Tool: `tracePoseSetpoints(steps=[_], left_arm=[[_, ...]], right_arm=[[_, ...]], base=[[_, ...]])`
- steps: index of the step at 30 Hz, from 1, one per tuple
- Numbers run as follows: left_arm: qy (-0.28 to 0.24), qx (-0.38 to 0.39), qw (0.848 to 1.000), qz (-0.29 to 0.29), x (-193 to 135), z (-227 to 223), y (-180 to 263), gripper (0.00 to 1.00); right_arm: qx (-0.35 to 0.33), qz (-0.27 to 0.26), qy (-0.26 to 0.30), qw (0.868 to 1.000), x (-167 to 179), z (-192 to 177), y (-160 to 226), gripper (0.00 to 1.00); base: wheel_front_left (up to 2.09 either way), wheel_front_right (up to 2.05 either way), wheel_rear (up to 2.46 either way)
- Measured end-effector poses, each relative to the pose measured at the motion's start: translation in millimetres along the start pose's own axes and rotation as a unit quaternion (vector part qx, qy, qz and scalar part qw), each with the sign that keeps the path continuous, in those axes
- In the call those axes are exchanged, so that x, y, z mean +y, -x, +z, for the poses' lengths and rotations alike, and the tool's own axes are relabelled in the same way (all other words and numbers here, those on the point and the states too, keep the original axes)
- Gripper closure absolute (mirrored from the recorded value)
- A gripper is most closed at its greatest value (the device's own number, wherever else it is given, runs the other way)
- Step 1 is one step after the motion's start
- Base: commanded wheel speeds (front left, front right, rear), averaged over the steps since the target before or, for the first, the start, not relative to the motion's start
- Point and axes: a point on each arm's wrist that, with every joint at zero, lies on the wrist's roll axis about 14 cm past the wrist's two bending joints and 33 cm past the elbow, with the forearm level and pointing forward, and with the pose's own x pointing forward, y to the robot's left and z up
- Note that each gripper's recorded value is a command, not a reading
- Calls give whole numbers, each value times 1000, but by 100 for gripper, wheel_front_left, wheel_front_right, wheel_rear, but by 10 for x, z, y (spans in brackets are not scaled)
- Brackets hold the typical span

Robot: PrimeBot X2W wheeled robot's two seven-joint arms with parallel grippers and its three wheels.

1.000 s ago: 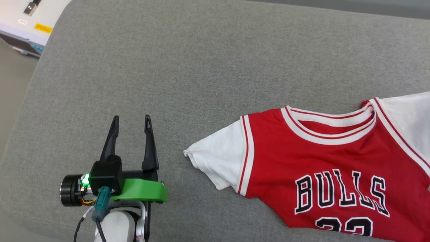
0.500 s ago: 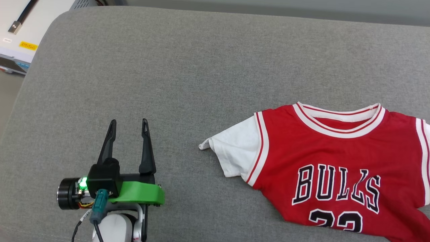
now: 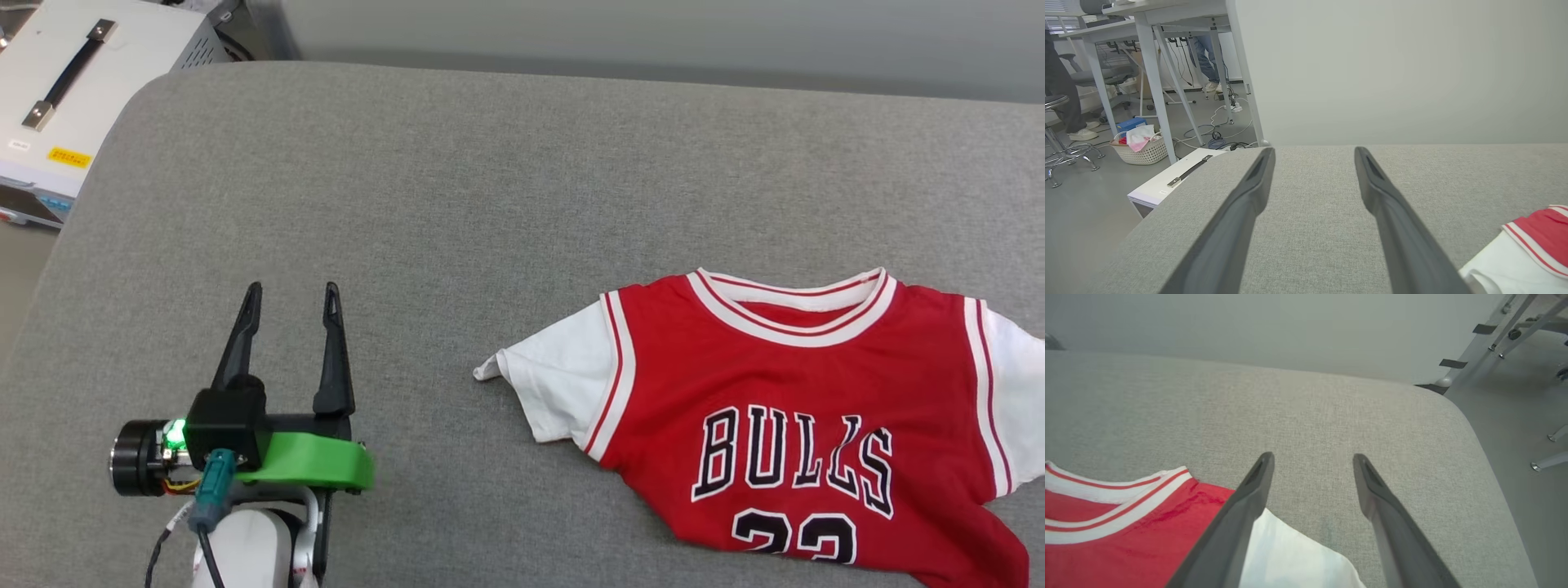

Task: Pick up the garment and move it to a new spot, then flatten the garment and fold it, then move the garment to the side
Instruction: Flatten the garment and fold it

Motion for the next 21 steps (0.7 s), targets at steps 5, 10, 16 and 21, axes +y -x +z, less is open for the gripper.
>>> tracePoseSetpoints(steps=[5,10,16,21], left_arm=[[-8,-37,999,-36,-18,236,-133,0],[-1,-70,994,-82,-122,462,-339,0],[-3,-93,985,-146,-390,693,-654,0],[-16,-47,971,-233,-864,719,-841,0]], right_arm=[[-111,11,12,994,159,455,172,0],[-181,14,14,983,337,624,415,0],[-221,30,4,975,694,639,674,0],[-214,38,-3,976,869,522,784,0]], base=[[0,0,0],[0,0,0],[0,0,0],[0,0,0]])
